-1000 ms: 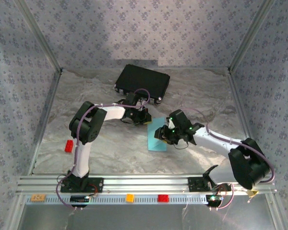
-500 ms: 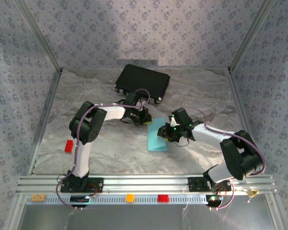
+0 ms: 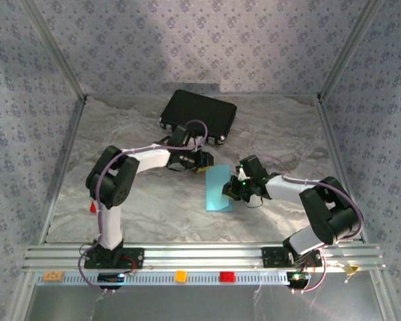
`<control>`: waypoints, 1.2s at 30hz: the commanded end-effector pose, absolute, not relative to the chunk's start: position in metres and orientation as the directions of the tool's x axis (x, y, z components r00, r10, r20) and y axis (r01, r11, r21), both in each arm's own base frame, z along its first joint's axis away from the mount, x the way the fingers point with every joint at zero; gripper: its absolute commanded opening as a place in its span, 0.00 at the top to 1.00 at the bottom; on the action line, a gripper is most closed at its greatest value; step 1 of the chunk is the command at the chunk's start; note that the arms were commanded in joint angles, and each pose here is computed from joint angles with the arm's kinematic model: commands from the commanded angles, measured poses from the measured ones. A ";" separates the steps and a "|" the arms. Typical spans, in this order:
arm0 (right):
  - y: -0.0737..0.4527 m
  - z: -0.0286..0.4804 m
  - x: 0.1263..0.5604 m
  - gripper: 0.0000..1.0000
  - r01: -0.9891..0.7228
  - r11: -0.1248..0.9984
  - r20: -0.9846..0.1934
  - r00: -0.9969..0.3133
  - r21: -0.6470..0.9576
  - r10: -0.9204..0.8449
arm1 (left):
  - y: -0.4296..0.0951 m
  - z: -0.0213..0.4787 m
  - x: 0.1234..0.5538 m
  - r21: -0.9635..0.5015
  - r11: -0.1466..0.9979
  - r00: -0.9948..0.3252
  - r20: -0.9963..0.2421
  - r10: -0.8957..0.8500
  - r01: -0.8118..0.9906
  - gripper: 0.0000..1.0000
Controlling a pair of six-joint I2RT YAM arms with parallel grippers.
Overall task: Fold a paper plane with a square sheet of paper (pick it up from the middle)
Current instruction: Fold the triangle a second time at the center of the table.
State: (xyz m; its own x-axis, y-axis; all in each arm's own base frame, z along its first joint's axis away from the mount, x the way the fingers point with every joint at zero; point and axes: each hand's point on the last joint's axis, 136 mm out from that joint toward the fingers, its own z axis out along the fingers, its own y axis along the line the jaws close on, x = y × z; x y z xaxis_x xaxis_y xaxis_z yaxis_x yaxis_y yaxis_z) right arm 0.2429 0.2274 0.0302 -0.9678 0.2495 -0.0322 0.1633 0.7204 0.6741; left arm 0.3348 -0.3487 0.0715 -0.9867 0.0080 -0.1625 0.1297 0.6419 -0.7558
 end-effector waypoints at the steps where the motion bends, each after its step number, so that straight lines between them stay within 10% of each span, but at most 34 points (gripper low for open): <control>1: 0.232 0.031 0.252 0.90 0.185 0.694 -0.033 -0.957 0.696 0.289 | -0.340 0.099 0.331 -0.719 0.664 -0.966 -0.259 0.017 0.205 0.59; 24: 0.235 0.043 0.271 0.83 0.168 0.650 -0.019 -0.962 0.741 0.271 | -0.339 0.129 0.259 -0.451 0.705 -0.757 -0.626 0.186 0.547 0.65; 36: 0.233 0.044 0.273 0.83 0.177 0.646 -0.013 -0.960 0.742 0.278 | -0.382 0.098 0.181 -0.095 0.565 -0.476 -0.662 0.580 0.820 0.43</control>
